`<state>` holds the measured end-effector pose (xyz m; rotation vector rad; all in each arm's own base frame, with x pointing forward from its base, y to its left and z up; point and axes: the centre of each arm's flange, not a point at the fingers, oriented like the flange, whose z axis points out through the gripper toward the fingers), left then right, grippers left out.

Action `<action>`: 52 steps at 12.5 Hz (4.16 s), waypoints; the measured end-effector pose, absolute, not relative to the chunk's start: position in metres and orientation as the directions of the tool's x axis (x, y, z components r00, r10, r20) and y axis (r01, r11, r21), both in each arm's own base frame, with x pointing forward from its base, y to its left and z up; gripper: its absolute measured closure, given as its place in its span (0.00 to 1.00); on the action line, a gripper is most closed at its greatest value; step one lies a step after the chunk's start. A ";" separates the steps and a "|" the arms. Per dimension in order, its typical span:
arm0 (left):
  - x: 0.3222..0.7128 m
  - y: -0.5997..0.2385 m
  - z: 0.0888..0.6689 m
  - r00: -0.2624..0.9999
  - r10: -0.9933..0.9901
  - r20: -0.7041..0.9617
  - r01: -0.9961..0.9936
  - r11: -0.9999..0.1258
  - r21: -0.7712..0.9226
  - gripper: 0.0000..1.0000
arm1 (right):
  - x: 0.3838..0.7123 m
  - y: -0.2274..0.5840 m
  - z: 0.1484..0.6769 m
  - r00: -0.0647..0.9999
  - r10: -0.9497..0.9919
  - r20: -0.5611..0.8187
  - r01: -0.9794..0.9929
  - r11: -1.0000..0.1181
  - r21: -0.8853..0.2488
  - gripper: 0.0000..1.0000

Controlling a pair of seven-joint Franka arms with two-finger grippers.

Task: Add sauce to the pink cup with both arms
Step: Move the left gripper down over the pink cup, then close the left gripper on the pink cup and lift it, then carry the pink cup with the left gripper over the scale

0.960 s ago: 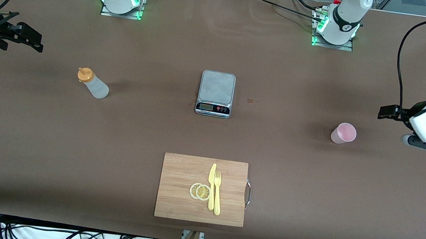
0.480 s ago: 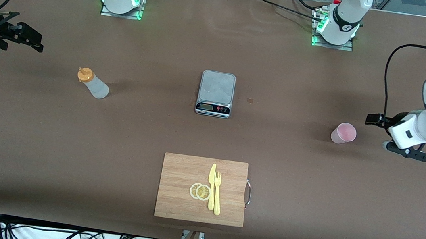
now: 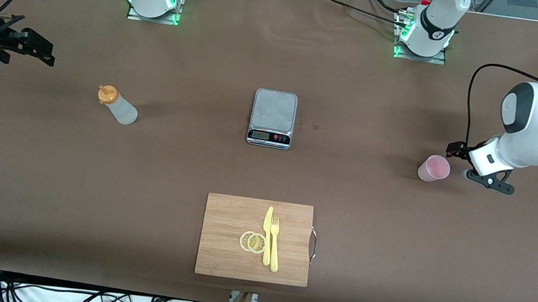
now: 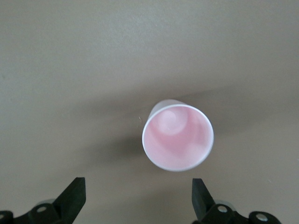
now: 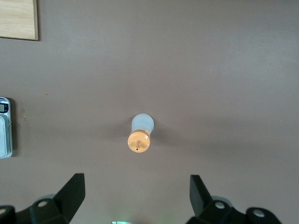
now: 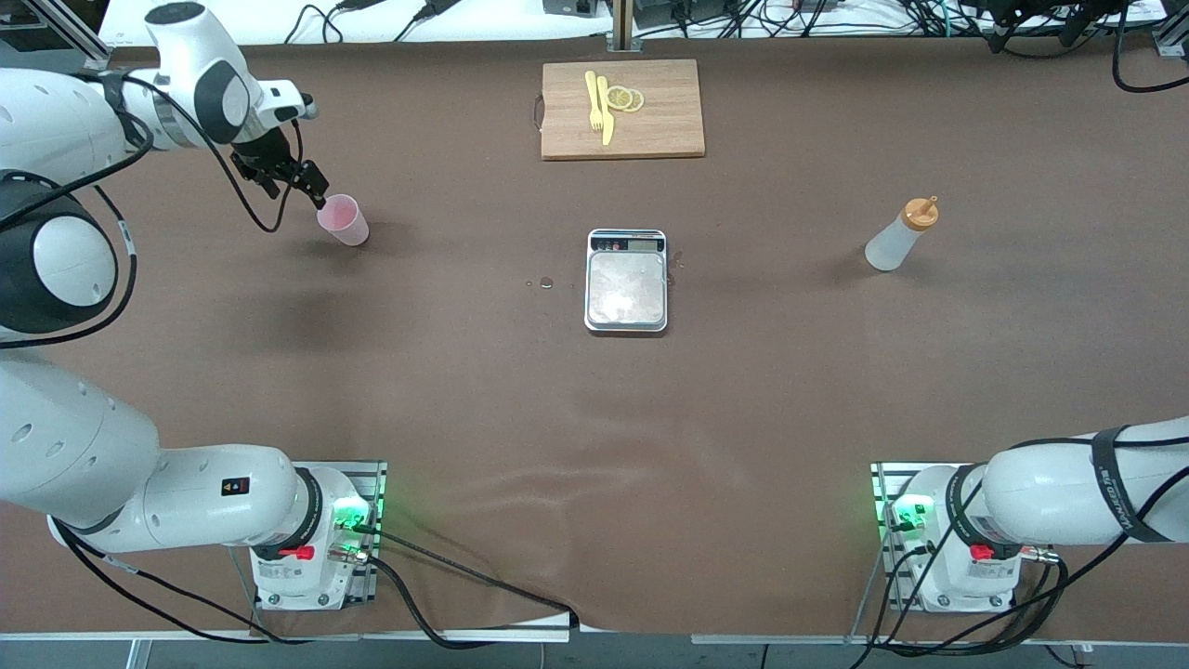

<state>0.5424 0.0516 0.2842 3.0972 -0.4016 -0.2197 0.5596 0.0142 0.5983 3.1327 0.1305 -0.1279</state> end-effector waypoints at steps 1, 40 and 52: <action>0.540 0.051 0.275 0.959 -0.258 -0.119 -0.257 -0.966 0.023 0.00 | 0.560 0.014 0.598 0.993 0.083 -0.082 0.083 -0.997 0.000 0.00; 0.568 -0.202 0.343 0.881 -0.463 -0.097 -0.454 -0.885 0.107 0.96 | 0.560 0.014 0.595 0.993 0.081 -0.088 0.081 -0.997 0.000 0.00; 0.531 -0.426 0.293 0.939 -0.307 -0.158 -0.282 -0.946 0.160 0.96 | 0.561 0.013 0.594 0.993 0.078 -0.091 0.078 -0.997 0.000 0.00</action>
